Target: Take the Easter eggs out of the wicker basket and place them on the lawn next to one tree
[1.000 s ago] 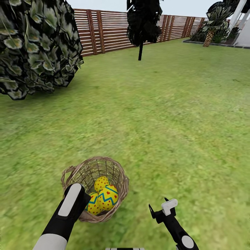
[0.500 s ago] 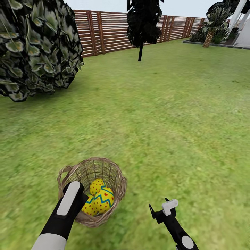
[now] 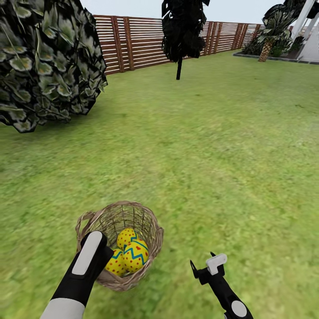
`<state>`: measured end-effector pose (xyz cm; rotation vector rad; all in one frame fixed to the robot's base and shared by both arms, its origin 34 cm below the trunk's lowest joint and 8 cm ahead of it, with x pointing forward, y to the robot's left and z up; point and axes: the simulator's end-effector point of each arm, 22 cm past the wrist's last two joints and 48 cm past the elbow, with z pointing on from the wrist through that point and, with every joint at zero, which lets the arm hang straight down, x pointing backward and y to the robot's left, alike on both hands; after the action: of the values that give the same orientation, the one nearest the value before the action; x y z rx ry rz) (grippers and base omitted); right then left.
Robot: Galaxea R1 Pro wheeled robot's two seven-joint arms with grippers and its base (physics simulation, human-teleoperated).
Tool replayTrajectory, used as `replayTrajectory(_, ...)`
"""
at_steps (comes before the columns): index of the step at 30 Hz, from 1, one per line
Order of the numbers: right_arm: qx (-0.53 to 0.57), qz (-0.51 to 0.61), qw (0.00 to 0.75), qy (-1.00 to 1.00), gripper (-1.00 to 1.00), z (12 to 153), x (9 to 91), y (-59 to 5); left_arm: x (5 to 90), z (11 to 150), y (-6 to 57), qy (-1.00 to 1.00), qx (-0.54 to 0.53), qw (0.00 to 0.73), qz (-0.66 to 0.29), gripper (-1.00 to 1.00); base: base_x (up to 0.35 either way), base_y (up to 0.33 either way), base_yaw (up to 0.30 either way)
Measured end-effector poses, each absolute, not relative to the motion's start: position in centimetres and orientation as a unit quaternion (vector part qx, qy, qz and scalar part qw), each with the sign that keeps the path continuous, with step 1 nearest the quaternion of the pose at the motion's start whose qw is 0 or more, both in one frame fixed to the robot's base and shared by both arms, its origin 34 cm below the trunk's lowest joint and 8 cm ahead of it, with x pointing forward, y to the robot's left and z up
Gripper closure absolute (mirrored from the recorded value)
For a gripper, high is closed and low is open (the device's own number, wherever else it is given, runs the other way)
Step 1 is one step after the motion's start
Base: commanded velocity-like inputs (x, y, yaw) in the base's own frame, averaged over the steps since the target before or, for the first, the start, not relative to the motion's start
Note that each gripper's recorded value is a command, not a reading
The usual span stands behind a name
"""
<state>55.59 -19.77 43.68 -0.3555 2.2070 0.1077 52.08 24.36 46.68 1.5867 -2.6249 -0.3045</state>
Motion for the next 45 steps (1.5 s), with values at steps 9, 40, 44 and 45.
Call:
replayTrajectory(9, -0.144, 0.043, 0.441, 0.885, -1.00, 46.0, 56.1, -19.7, 52.7, 49.0, 24.1, -0.853, 0.513, 0.026, -0.092, 1.00, 0.000, 0.000, 0.000)
replayTrajectory(40, -0.145, 0.039, 0.463, 0.874, -1.00, 54.0, 58.0, -19.7, 54.5, 56.8, 23.9, -0.854, 0.515, 0.005, -0.076, 1.00, 0.000, 0.000, 0.000)
replayTrajectory(44, -0.145, 0.038, 0.466, 0.872, -1.00, 55.0, 58.2, -19.7, 54.9, 57.9, 23.2, -0.862, 0.501, -0.002, -0.075, 1.00, 0.000, 0.000, 0.000)
replayTrajectory(45, -0.145, 0.038, 0.466, 0.872, -1.00, 55.3, 58.3, -19.7, 55.0, 58.2, 23.2, -0.863, 0.500, -0.003, -0.075, 1.00, 0.000, 0.000, 0.000)
